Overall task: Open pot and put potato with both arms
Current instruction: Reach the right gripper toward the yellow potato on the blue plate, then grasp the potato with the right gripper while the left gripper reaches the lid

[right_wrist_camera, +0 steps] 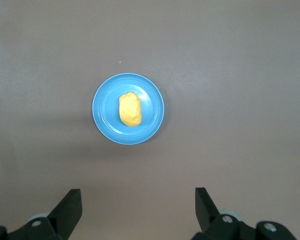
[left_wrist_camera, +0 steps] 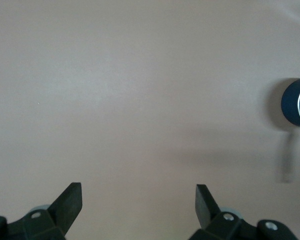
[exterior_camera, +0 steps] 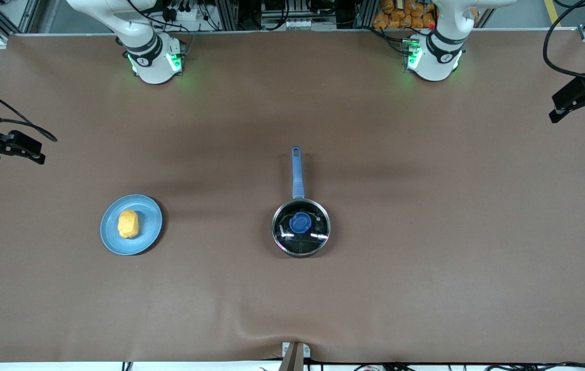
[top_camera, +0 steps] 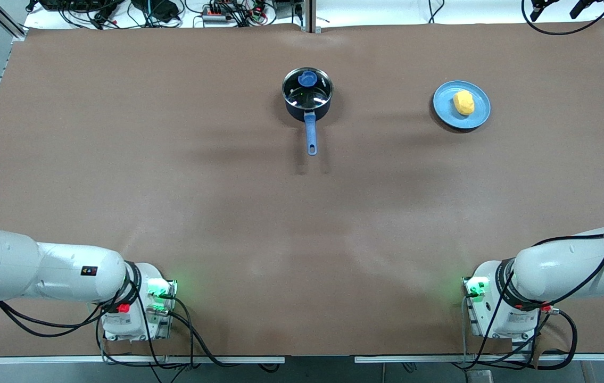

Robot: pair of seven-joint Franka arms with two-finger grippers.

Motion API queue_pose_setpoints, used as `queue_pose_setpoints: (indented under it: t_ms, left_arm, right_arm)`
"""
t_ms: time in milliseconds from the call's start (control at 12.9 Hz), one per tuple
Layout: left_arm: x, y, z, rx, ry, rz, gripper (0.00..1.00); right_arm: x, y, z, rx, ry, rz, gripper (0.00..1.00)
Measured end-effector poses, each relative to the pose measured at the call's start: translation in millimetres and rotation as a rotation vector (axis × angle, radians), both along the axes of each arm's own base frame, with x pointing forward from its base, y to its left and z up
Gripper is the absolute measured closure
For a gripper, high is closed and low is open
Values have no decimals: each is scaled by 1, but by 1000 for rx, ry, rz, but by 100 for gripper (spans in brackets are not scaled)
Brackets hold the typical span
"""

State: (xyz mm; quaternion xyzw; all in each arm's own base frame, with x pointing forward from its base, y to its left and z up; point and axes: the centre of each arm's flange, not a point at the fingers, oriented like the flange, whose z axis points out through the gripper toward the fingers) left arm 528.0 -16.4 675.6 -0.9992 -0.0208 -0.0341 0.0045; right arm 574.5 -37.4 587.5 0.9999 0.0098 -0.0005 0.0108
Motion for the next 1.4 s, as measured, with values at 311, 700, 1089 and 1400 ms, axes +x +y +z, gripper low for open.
queue_pose_setpoints:
  t_ms: [311,700,1089,1400]
  left_arm:
    - [1,2,-6,0,13,12,0]
    - [6,9,-19,-1,37,59,0]
    - [7,9,-20,-1,40,59,0]
    - [8,4,-22,0,43,50,0]
  right_arm:
    - [0,0,-1,0,2,0,0]
    - [8,3,-26,-1,-14,7,0]
    - [47,20,-132,-7,55,32,0]
    - [72,33,-231,7,104,38,0]
